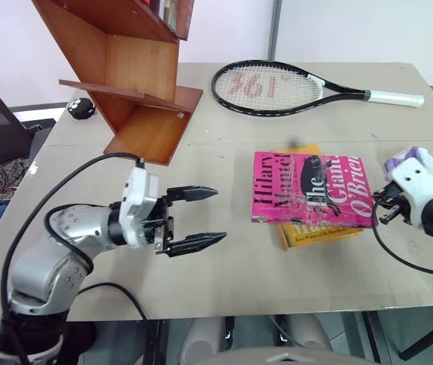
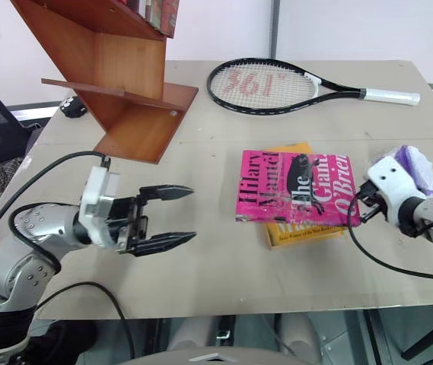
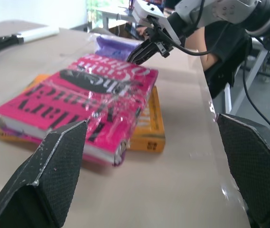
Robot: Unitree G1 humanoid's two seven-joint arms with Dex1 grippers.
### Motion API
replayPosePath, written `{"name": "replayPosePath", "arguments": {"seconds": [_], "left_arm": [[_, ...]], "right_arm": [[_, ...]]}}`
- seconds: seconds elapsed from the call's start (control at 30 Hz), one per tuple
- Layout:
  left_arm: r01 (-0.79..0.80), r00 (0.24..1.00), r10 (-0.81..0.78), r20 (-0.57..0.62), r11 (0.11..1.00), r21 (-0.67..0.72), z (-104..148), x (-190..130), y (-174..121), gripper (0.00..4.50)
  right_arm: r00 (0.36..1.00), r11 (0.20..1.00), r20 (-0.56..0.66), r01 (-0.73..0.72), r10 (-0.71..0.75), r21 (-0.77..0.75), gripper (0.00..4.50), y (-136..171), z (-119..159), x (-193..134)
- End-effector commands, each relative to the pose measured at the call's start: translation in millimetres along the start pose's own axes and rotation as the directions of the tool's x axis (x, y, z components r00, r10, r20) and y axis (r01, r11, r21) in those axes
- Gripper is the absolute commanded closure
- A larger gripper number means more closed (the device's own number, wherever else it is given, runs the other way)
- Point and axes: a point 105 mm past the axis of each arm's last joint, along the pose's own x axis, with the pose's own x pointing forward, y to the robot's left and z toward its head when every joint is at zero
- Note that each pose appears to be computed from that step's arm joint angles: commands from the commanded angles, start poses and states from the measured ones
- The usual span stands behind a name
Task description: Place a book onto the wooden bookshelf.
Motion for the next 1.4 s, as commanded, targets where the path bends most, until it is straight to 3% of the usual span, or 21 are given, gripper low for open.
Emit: {"name": "replayPosePath", "arguments": {"seconds": [0.03, 0.23, 0.43, 0.53, 0.67, 0.73, 0.8, 0.9, 1.0, 1.03, 1.07, 1.17, 1.4], "left_arm": [[0.024, 0.999, -0.026, 0.026, 0.999, 0.039, 16, -8, -7, 0.00], [-0.054, 0.995, 0.048, 0.091, 0.996, 0.065, 34, -15, 2, 0.00], [-0.081, 0.989, 0.074, 0.126, 0.996, 0.049, 38, -14, 3, 0.00], [-0.117, 0.988, 0.115, 0.104, 0.993, 0.006, 28, -15, 5, 0.00], [-0.171, 0.983, 0.181, 0.035, 0.966, -0.196, 2, -11, 2, 0.00], [-0.136, 0.990, 0.140, -0.017, 0.907, -0.398, -20, -4, -19, 0.00], [-0.115, 0.992, 0.123, -0.017, 0.856, -0.504, -25, -1, -27, 0.00], [-0.172, 0.984, 0.158, -0.086, 0.694, -0.700, -49, 11, -28, 0.00], [-0.162, 0.982, 0.165, -0.092, 0.485, -0.859, -62, 30, -30, 0.00], [-0.148, 0.982, 0.171, -0.082, 0.424, -0.893, -62, 37, -28, 0.00], [-0.142, 0.979, 0.187, -0.078, 0.363, -0.921, -62, 43, -24, 0.00], [-0.160, 0.965, 0.241, -0.108, 0.208, -0.965, -69, 59, -9, 0.00], [-0.140, 0.909, 0.392, -0.140, -0.029, -0.990, -75, 97, 22, 0.00]], "right_arm": [[0.997, 0.999, 0.066, -0.023, 0.025, -0.043, 4.46, 6, 21, 4], [0.991, 0.998, 0.119, -0.052, 0.057, -0.046, 4.46, 17, 39, 11], [0.986, 0.995, 0.144, -0.079, 0.086, -0.053, 4.46, 23, 50, 21], [0.979, 0.993, 0.168, -0.105, 0.112, -0.051, 4.46, 31, 58, 30], [0.984, 0.996, 0.161, -0.065, 0.073, -0.056, 4.46, 21, 58, 27], [0.985, 0.995, 0.154, -0.061, 0.073, -0.084, 4.46, 9, 48, 7], [0.985, 0.992, 0.147, -0.070, 0.086, -0.106, 4.46, 5, 44, -2], [0.958, 0.971, 0.183, -0.199, 0.222, -0.136, 3.68, 15, 37, -34], [0.908, 0.942, 0.251, -0.320, 0.336, -0.104, 2.36, 28, 32, -69], [0.890, 0.927, 0.260, -0.362, 0.374, -0.094, 1.71, 33, 31, -80], [0.879, 0.919, 0.268, -0.385, 0.393, -0.085, 1.52, 37, 31, -88], [0.865, 0.912, 0.291, -0.403, 0.408, -0.082, 0.11, 45, 32, -103], [0.839, 0.904, 0.343, -0.420, 0.422, -0.085, 0.04, 62, 41, -118]]}}
